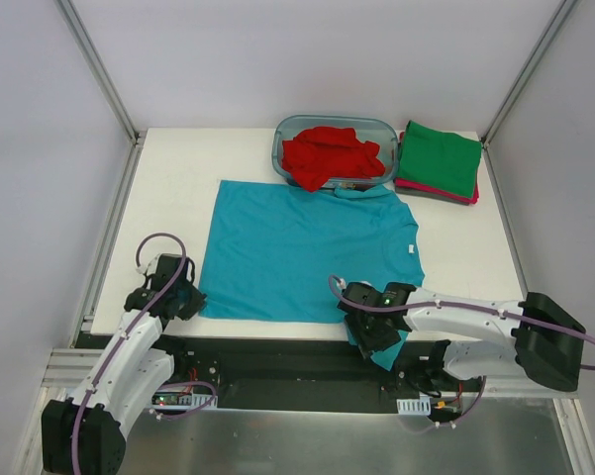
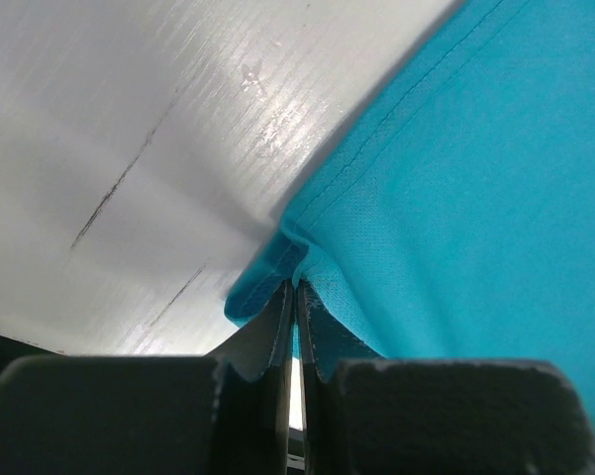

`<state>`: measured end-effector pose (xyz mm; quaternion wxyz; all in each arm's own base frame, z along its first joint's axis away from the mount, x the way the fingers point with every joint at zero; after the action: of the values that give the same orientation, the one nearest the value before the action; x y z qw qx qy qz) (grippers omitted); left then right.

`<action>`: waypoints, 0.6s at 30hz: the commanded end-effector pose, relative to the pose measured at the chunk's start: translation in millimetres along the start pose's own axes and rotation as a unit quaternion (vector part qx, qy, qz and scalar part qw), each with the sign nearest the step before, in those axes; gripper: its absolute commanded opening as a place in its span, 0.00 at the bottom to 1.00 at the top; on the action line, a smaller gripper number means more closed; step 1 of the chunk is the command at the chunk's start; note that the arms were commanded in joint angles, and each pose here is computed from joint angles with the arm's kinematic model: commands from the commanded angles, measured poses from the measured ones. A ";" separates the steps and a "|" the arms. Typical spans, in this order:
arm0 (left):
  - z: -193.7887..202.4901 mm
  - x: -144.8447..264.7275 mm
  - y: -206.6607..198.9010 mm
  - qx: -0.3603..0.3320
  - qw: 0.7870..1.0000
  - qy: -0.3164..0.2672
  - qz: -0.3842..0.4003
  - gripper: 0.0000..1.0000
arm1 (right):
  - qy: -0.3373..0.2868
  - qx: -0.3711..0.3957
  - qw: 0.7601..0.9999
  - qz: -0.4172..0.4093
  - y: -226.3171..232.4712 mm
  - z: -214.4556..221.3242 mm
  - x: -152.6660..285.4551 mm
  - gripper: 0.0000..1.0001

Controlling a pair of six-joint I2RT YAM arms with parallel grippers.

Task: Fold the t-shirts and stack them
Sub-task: Grap the side of the flattened tshirt closest away from the robot with both arms

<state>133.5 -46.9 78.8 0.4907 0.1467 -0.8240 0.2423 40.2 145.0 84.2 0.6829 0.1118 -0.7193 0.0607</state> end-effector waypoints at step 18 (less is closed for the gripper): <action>0.3 16.8 9.9 0.018 0.999 0.001 -0.038 0.68 | -0.087 0.004 0.991 0.105 -14.8 -34.3 31.2 0.00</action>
<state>125.2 -42.8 78.4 0.5012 0.1641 -0.8168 0.2341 68.1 140.7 95.6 0.6202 0.0407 -0.7762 0.1065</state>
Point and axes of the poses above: each gripper's point midway between its finger pads, its own x axis back along the fingers, its own y axis along the line the jaws close on, z = x × y, the point moved 6 cm from there along x, back along the fingers, and after that the axes turned 14 degrees about -x, right-handed, at the moved point
